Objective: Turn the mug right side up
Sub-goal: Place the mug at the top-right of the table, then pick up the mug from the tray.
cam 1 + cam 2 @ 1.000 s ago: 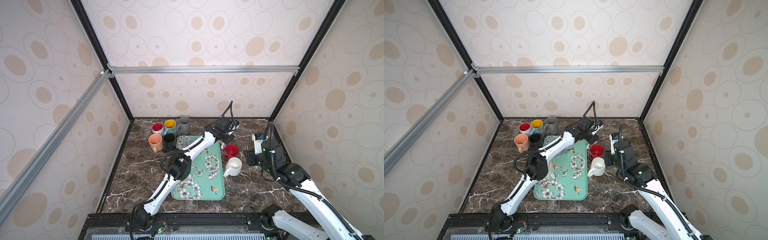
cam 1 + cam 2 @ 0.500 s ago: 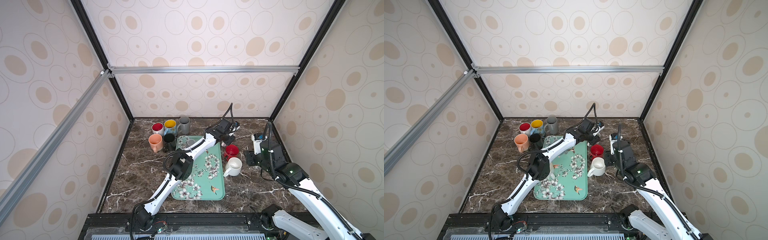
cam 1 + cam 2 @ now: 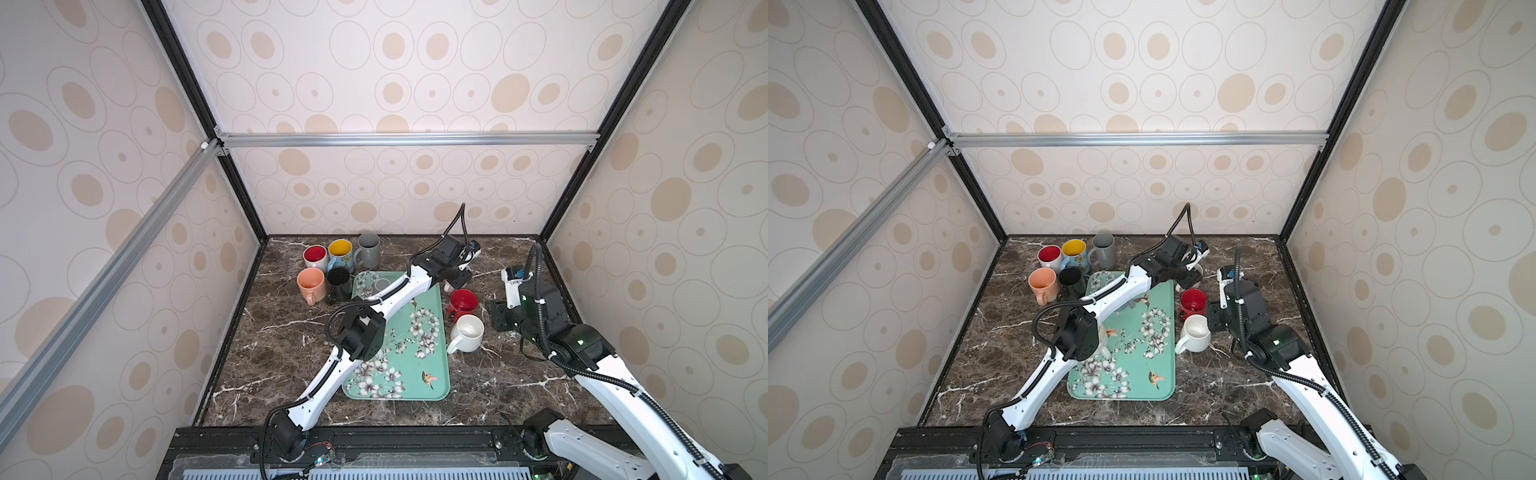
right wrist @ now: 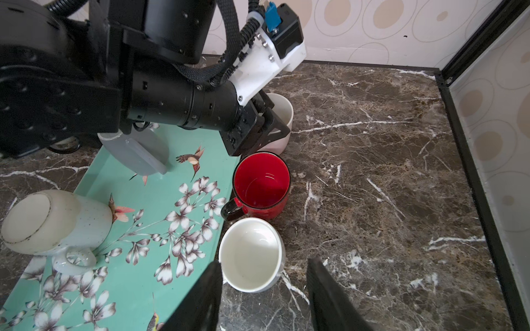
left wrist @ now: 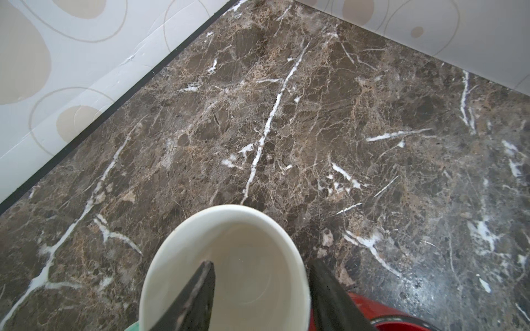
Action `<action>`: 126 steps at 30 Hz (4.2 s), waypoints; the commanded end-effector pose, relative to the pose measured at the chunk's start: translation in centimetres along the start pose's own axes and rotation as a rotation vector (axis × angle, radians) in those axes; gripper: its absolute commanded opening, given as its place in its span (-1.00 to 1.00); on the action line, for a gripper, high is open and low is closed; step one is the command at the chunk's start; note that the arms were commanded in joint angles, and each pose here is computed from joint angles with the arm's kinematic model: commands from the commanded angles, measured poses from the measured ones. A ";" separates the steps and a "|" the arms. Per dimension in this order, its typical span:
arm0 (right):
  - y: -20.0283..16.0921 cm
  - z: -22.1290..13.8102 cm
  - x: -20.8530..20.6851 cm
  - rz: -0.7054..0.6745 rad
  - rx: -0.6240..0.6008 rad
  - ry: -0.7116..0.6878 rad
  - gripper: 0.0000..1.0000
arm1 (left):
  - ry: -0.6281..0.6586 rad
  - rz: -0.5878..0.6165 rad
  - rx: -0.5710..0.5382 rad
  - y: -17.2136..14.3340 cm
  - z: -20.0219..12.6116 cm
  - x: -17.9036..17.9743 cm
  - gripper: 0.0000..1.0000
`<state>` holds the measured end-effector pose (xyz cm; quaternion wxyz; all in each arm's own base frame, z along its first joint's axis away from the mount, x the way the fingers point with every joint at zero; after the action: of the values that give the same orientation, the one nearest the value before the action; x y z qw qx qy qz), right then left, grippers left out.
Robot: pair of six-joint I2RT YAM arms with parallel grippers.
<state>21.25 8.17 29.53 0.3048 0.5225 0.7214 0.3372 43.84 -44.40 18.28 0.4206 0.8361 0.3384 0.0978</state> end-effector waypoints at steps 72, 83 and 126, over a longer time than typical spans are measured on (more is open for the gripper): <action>-5.2 13.3 30.5 -0.380 0.492 0.460 -0.04 | 0.394 -0.917 -0.271 -23.7 -37.6 12.8 0.50; -5.6 14.7 29.7 -0.453 0.427 0.380 -0.41 | 0.353 -0.960 -0.290 -24.9 -37.2 11.9 0.49; 3.0 10.2 21.9 -0.048 0.011 0.455 -0.99 | -0.029 -0.859 -0.503 -21.1 -37.3 9.9 0.43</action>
<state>24.15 31.33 20.27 0.1448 0.4017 0.8383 0.3390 24.71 -4.89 22.82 0.5797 0.4974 0.6454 -0.0055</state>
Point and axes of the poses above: each gripper's point midway between its finger pads, its own z axis out along the fingers, its own x axis along the line the jaws close on, y = z × x, the point moved 8 cm from there along -z, back along the fingers, and after that the axes turned 11 degrees about -z, right-handed, at the moved point
